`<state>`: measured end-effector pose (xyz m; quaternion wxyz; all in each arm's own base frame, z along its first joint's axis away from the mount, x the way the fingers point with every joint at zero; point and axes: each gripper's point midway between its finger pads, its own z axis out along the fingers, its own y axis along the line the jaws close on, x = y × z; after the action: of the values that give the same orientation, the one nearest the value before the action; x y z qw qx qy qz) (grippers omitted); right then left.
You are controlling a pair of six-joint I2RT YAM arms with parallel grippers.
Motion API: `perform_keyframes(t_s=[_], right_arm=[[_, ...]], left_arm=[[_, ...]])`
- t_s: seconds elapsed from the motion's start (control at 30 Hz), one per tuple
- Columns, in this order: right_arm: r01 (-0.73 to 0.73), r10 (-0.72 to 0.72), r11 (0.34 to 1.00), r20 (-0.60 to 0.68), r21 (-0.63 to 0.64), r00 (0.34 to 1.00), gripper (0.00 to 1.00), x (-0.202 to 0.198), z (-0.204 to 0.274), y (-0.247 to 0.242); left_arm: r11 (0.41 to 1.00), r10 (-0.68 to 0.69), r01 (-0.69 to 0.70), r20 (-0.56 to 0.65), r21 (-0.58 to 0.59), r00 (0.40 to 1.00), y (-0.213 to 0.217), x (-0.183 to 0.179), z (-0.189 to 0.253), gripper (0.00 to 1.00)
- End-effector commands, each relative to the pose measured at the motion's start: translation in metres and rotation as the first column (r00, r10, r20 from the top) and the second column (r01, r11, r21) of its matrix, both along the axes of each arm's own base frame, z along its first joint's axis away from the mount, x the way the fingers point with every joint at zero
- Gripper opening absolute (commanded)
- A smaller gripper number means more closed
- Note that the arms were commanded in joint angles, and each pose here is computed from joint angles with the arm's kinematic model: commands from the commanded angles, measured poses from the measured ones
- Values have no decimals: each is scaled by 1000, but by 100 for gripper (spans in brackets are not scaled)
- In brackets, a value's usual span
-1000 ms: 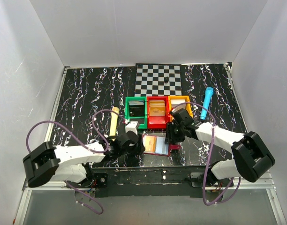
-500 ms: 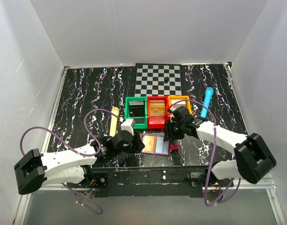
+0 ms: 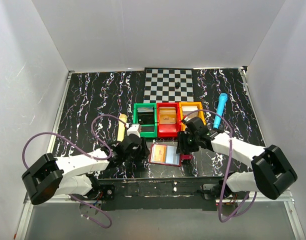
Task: Take the credit cards out of the card holder
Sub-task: Remove the credit card from the card holder.
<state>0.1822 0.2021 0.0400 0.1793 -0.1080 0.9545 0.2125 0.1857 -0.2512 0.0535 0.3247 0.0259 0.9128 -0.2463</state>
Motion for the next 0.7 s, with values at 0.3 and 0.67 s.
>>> perform_keyframes(t_s=[0.3,0.67], right_arm=[[-112,113,990,-8,86,994,47,10,-13,31],[-11,7,998,64,54,998,56,15,10,15]], left_arm=[[991,-46,46,4,-127,999,-3,-15,14,42],[986,-79,80,14,-148,997,-9,-17,22,43]])
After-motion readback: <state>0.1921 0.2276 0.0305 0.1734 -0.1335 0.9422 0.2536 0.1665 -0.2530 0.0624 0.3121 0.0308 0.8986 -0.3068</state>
